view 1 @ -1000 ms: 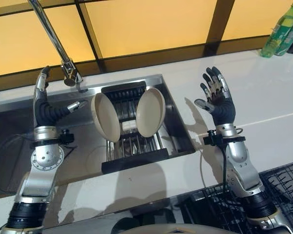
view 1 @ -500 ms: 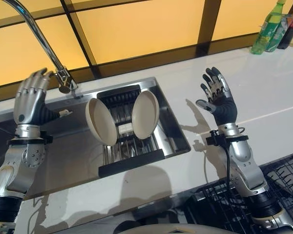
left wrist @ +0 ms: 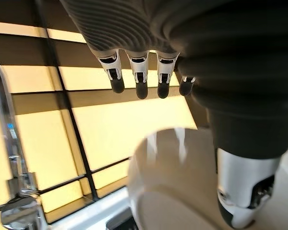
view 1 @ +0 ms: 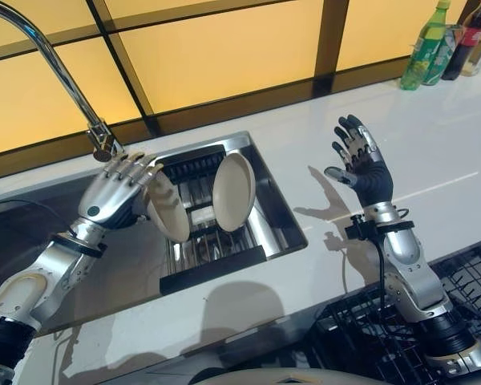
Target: Pick up plates and place into dishwasher.
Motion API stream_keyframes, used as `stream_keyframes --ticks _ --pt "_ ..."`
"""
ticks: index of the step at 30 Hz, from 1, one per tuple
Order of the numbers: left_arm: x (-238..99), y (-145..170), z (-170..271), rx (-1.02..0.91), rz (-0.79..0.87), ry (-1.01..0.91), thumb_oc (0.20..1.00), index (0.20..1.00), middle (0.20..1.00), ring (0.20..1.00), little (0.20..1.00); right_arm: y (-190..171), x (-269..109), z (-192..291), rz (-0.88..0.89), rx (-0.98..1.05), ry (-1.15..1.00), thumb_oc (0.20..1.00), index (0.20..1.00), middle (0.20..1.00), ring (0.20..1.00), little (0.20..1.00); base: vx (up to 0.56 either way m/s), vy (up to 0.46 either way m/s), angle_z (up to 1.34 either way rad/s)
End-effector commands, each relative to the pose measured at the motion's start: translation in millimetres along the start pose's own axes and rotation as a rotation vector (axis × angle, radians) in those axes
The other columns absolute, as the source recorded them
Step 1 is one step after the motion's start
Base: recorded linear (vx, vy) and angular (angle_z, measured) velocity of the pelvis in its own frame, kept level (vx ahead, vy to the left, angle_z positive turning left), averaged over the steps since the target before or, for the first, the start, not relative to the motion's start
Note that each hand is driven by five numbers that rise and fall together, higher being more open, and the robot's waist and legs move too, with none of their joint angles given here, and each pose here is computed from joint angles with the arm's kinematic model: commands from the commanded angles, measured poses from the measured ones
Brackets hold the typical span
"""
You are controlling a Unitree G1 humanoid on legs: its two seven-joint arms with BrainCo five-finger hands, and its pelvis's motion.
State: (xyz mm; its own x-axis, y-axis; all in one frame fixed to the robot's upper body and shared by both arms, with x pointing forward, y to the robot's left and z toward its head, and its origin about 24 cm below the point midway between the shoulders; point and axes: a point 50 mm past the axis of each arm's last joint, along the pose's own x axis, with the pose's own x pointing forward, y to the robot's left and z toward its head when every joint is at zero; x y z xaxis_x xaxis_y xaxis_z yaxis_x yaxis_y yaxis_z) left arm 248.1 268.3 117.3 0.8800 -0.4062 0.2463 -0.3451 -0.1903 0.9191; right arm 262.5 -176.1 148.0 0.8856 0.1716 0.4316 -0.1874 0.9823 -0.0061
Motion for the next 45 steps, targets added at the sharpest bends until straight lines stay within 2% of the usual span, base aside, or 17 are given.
stream_keyframes --ticks 1,9,16,17,18,19,20,21,45 --pt "9 13 -20 0.137 0.036 -0.022 1.000 1.000 1.000 1.000 1.000 -2 6 12 0.048 -0.012 -0.053 1.000 1.000 1.000 1.000 1.000 0.03 0.046 -0.01" --pt "8 6 -12 0.180 -0.035 -0.096 1.000 1.000 1.000 1.000 1.000 -2 4 11 0.054 -0.015 -0.037 1.000 1.000 1.000 1.000 1.000 0.03 0.041 -0.03" --pt "4 -9 -11 0.202 -0.181 -0.093 1.000 1.000 1.000 1.000 1.000 -3 7 9 0.057 -0.023 -0.023 1.000 1.000 1.000 1.000 1.000 0.03 0.046 -0.04" --pt "4 -9 -11 0.206 -0.190 -0.093 0.928 0.928 0.928 0.928 0.928 -3 6 9 0.056 -0.023 -0.021 1.000 1.000 1.000 1.000 1.000 0.00 0.000 0.00" --pt "4 -9 -11 0.213 -0.196 -0.096 0.799 0.799 0.799 0.799 0.799 -3 5 8 0.056 -0.023 -0.021 1.000 1.000 1.000 1.000 1.000 0.00 0.000 0.00" --pt "3 -9 -11 0.229 -0.203 -0.106 0.504 0.504 0.504 0.504 0.504 -3 4 8 0.056 -0.022 -0.021 1.000 1.000 1.000 1.000 1.000 0.00 0.000 0.00" --pt "2 -9 -11 0.231 -0.205 -0.108 0.385 0.385 0.385 0.385 0.385 -3 4 8 0.057 -0.021 -0.021 1.000 1.000 1.000 1.000 1.000 0.00 0.000 0.00" --pt "1 -9 -11 0.234 -0.207 -0.112 0.200 0.200 0.200 0.200 0.200 -4 3 8 0.057 -0.020 -0.021 1.000 1.000 1.000 1.000 1.000 0.02 0.010 -0.03" --pt "3 18 -29 0.333 -0.212 -0.144 0.200 0.200 0.200 0.200 0.200 -8 -1 11 0.023 -0.009 -0.026 1.000 1.000 1.000 1.000 1.000 0.00 -0.008 0.00"
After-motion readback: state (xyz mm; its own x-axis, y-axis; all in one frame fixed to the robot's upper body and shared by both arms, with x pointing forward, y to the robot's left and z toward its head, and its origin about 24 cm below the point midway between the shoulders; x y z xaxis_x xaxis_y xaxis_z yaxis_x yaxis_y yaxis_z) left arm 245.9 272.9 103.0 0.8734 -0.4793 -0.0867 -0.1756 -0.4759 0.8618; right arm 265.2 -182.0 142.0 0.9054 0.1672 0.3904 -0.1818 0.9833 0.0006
